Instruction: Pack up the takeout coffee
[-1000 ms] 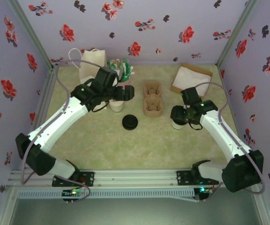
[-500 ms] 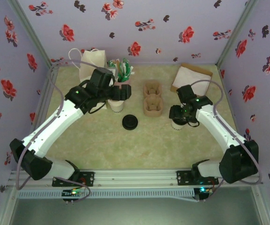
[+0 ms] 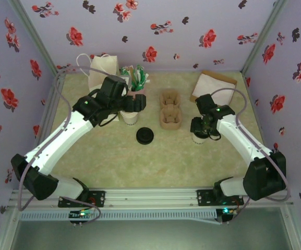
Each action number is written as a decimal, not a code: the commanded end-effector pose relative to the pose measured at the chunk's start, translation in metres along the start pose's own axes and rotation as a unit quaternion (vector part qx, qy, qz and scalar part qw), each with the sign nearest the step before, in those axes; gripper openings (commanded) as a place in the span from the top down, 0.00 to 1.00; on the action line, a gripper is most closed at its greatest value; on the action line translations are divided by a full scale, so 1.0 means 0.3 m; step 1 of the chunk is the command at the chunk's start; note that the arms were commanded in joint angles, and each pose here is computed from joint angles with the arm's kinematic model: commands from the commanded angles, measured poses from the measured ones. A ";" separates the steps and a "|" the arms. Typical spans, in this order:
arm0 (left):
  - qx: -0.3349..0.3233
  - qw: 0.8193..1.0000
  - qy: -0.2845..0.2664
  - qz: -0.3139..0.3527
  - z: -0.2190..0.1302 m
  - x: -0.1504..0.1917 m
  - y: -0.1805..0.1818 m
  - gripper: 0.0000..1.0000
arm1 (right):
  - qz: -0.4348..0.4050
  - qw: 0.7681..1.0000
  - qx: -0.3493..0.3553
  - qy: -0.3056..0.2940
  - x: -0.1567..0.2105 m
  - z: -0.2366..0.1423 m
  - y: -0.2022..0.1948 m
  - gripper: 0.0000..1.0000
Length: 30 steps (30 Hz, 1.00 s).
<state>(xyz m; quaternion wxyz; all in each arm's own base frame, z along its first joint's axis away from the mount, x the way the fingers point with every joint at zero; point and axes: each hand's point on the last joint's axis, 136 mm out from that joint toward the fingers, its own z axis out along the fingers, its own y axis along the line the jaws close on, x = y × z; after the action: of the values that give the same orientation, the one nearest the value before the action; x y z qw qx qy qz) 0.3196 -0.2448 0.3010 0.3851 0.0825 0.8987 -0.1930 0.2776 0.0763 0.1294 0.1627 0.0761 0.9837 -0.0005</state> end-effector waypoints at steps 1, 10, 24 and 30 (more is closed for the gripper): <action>-0.012 1.000 -0.005 0.009 -0.010 0.001 0.021 0.05 | -0.004 1.000 0.024 0.000 -0.010 0.016 -0.017 0.29; -0.012 1.000 -0.007 0.011 -0.010 -0.002 0.022 0.05 | 0.045 0.998 0.039 -0.006 -0.076 0.066 -0.063 0.31; -0.015 1.000 -0.011 0.012 -0.023 -0.002 0.030 0.05 | 0.075 0.997 0.025 0.007 -0.065 0.108 -0.071 0.34; -0.015 1.000 -0.013 0.013 -0.025 -0.007 0.028 0.05 | 0.066 0.998 0.018 -0.009 -0.025 0.045 -0.061 0.34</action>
<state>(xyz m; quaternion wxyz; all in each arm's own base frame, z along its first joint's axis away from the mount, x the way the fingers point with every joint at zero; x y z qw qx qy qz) 0.3194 -0.2421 0.2956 0.3837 0.0833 0.9010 -0.1844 0.3185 0.0592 0.1341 0.2219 0.1430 0.9645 0.0082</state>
